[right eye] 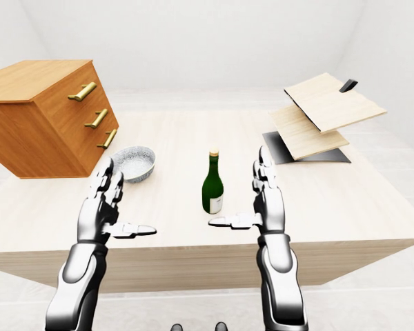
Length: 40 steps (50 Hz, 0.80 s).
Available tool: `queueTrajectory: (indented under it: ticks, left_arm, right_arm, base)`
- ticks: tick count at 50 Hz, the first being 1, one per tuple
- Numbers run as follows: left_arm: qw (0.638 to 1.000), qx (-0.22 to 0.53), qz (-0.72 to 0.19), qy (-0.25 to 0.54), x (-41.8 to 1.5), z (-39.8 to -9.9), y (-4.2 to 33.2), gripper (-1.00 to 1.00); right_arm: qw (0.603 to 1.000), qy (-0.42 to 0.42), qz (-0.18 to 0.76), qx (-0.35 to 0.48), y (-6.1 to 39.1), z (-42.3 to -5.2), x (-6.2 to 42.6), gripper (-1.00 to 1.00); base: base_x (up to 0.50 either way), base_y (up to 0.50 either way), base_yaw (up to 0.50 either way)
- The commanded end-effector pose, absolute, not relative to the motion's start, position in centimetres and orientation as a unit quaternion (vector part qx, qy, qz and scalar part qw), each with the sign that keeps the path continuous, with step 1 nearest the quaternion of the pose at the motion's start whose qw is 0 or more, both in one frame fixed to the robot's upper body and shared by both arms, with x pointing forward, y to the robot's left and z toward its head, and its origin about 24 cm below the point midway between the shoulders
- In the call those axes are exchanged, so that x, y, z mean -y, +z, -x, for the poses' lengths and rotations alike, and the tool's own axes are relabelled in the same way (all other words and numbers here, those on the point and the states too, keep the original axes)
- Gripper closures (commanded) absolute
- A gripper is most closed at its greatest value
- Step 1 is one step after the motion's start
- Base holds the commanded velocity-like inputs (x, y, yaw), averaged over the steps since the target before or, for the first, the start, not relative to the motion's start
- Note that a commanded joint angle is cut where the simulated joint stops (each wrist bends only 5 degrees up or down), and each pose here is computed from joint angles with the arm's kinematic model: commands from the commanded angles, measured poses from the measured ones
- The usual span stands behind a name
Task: Put the wine bottle on the wine rack.
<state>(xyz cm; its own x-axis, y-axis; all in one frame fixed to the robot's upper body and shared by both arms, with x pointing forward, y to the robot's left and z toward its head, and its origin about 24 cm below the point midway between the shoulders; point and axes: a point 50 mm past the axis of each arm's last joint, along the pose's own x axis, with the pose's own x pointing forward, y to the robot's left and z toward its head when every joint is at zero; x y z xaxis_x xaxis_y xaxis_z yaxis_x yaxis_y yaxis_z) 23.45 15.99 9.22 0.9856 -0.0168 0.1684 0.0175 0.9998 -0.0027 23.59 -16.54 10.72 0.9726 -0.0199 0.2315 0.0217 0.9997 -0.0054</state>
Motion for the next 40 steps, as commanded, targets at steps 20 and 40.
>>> queueTrajectory:
  ticks: [20, 40]
  left_arm:
    - [0.986, 0.165, -0.015, -0.015, -15.2, -21.4, 12.9, -1.0]
    - [0.987, 0.157, -0.015, -0.024, -14.8, -21.2, 12.6, -1.0]
  right_arm:
    - [0.987, 0.003, -0.026, 0.156, 12.4, -23.1, 16.0, -1.0]
    - [0.989, 0.022, -0.04, 0.142, 11.8, -22.7, 15.7, -1.0]
  base:
    - [-0.3, -0.26, 0.0]
    - [-0.06, -0.5, 0.0]
